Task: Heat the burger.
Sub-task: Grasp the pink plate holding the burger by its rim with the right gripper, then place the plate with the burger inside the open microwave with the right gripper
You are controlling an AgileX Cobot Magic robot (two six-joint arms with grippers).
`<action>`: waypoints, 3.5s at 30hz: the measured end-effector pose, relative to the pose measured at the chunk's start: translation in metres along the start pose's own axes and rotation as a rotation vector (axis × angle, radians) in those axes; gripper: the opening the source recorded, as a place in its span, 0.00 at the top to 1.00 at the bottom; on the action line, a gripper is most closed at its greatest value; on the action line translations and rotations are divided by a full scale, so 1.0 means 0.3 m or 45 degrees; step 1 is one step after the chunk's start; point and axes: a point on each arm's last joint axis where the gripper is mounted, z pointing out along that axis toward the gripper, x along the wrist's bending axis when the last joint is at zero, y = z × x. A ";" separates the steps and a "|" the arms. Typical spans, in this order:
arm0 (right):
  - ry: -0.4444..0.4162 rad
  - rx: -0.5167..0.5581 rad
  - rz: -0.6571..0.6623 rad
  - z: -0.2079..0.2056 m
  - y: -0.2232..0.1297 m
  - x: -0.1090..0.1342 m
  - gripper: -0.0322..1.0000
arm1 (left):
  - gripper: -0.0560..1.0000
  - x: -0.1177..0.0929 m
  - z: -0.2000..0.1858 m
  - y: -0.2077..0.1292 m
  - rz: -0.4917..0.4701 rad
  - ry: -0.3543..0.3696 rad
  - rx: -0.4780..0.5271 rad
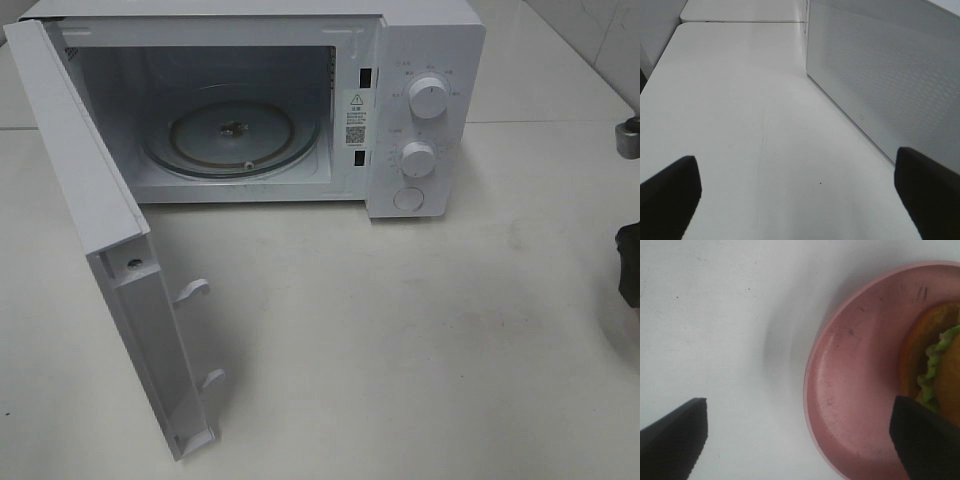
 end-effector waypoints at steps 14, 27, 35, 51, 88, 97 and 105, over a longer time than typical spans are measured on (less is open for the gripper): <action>-0.007 0.075 0.025 0.113 0.009 -0.036 0.08 | 0.03 0.000 0.000 0.000 0.000 0.000 0.000; -0.019 0.095 0.106 0.190 0.001 -0.076 0.11 | 0.03 0.000 0.000 0.000 0.000 0.000 0.000; -0.004 0.123 0.111 0.259 -0.004 -0.072 0.12 | 0.03 0.000 0.000 0.000 0.000 0.000 0.000; -0.011 0.153 0.120 0.325 -0.008 -0.068 0.24 | 0.03 0.000 0.000 0.000 0.000 0.000 0.000; -0.199 0.251 0.082 0.279 0.011 0.010 0.90 | 0.03 0.000 0.000 0.000 0.000 0.000 0.000; -0.263 0.264 -0.014 0.264 0.018 0.098 0.90 | 0.03 0.000 0.000 0.000 0.000 0.000 0.000; -0.292 0.232 -0.066 0.236 -0.007 0.141 0.90 | 0.03 0.000 0.000 0.000 0.000 0.000 0.000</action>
